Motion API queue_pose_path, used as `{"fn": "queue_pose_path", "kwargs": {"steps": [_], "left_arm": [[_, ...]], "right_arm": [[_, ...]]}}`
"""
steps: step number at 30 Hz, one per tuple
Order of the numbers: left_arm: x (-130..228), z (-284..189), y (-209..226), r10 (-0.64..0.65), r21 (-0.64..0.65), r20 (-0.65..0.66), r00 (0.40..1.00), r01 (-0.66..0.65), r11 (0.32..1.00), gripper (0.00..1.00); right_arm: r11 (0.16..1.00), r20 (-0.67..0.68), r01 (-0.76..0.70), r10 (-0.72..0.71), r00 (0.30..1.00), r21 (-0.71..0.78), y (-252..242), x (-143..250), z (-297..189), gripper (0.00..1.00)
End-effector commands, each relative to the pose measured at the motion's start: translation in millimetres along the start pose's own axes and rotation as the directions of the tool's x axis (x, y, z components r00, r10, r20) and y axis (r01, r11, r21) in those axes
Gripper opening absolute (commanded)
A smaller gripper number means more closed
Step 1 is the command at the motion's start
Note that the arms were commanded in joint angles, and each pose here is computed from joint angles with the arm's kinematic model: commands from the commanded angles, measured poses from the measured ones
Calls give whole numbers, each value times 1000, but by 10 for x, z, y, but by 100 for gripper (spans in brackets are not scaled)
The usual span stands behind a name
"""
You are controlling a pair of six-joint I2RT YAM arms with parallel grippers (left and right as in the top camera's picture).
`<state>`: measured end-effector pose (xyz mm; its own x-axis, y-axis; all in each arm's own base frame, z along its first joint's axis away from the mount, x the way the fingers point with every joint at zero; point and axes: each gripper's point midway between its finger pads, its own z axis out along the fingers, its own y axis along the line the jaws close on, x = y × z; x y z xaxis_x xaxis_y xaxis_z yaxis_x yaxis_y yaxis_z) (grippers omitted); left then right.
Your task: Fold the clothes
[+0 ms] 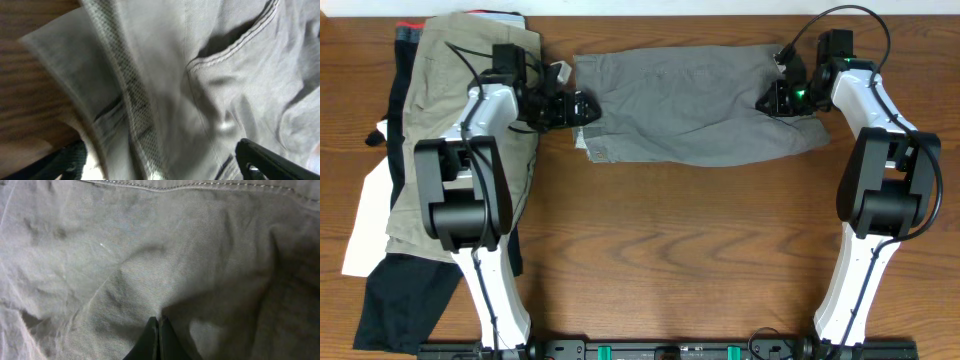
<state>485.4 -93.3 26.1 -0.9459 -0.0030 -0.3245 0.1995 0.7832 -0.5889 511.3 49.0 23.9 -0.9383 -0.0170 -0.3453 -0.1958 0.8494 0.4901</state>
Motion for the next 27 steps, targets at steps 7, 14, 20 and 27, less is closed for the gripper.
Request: {"fn": "queue_pose_path", "kwargs": {"steps": [7,14,20,27], "left_arm": [[352,386,100,-104,-9,-117,988,103,995,6],[374,128,205,-173,-31,-118,978,171,985,6],[393,-358,201,-151,-153,-118,982,132,979,5],[390,-879,-54,-79,-236,-107,991,52,970,6]], "right_arm": [[1000,-25,-1,2,1000,5,-48,65,33,1],[1000,-63,-11,11,998,-4,27,152,65,1],[1000,-106,-2,-1,994,-29,220,236,153,1],[995,-128,41,-53,990,-96,591,266,246,1]]}}
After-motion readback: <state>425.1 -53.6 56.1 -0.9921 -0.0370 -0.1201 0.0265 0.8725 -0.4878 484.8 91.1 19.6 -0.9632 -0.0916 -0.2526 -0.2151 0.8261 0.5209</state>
